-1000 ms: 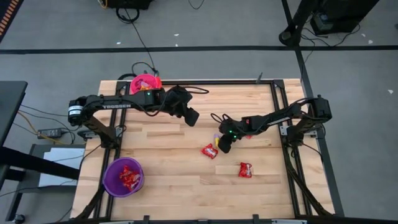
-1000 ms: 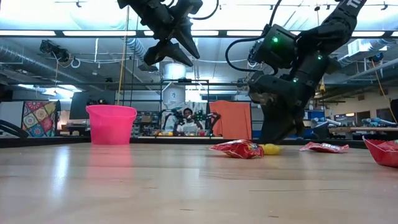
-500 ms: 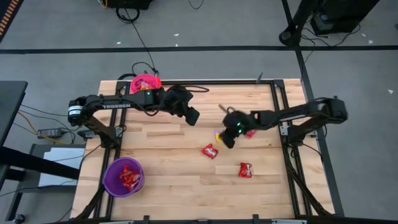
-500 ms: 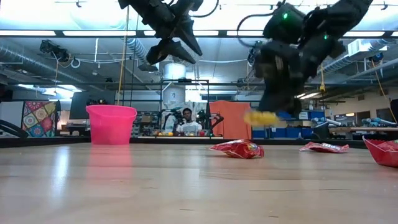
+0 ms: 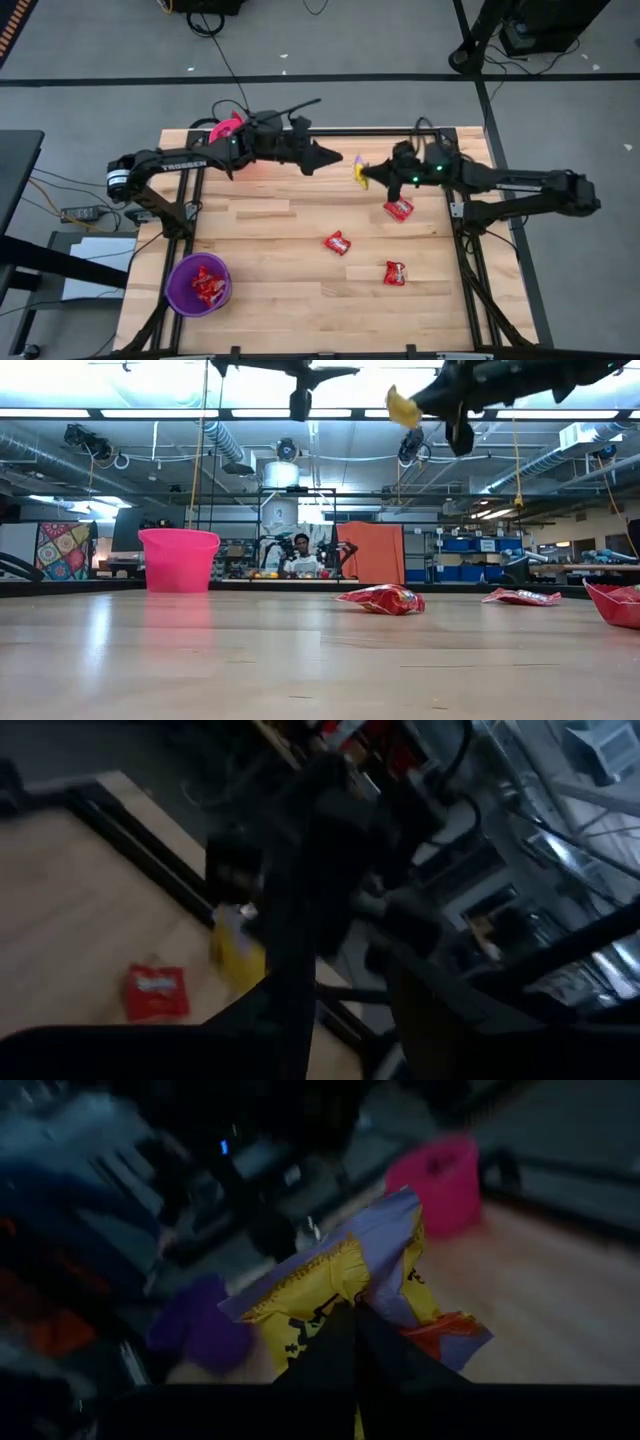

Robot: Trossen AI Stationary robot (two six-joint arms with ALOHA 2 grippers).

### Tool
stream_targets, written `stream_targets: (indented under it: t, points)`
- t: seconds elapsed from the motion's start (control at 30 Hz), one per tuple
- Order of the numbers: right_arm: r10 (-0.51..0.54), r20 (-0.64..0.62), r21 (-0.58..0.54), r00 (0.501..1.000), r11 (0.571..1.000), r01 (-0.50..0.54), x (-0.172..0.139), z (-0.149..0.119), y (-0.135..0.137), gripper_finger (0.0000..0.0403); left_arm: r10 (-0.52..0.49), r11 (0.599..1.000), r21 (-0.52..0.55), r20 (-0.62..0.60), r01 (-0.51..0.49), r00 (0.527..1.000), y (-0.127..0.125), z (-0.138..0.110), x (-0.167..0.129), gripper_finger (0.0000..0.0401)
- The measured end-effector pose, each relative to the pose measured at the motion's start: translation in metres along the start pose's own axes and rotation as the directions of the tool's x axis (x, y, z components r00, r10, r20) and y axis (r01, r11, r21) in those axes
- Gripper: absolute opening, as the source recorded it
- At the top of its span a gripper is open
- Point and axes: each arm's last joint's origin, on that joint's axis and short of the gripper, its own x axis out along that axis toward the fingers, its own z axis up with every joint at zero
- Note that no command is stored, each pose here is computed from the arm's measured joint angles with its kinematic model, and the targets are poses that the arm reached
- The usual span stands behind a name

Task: Sort candy by brand, put in halloween buckets
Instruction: Put the yellow candy into the pink bucket

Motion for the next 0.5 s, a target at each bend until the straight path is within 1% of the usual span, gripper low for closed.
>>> stream_targets:
  t: [0.1, 0.2, 0.3, 0.4, 0.5]
  points:
    - [-0.006, 0.07, -0.033, 0.998, 0.999, 0.008, -0.007, 0.014, 0.006, 0.0002, -0.005, 0.999, -0.035, -0.005, 0.005, 1.0, 0.002, -0.002, 0.004, 0.013]
    - [0.003, 0.11, -0.084, 0.994, 0.996, 0.006, -0.008, 0.027, 0.013, 0.0002, -0.008, 0.998, -0.062, -0.001, 0.008, 1.0, 0.006, -0.003, 0.009, 0.013]
    - [0.012, 0.12, -0.125, 0.993, 0.992, 0.003, -0.007, 0.036, 0.019, 0.0002, -0.049, 0.997, -0.066, 0.025, 0.05, 0.999, 0.006, -0.001, 0.013, 0.013]
    - [0.014, 0.112, -0.138, 0.994, 0.99, 0.001, -0.002, 0.041, 0.021, 0.0002, -0.104, 0.99, -0.085, 0.067, 0.11, 0.992, 0.002, 0.004, 0.013, 0.013]
    - [0.032, 0.097, -0.153, 0.995, 0.988, -0.016, 0.003, 0.043, 0.023, 0.0002, -0.101, 0.988, -0.108, 0.072, 0.109, 0.992, 0.004, 0.006, 0.012, 0.013]
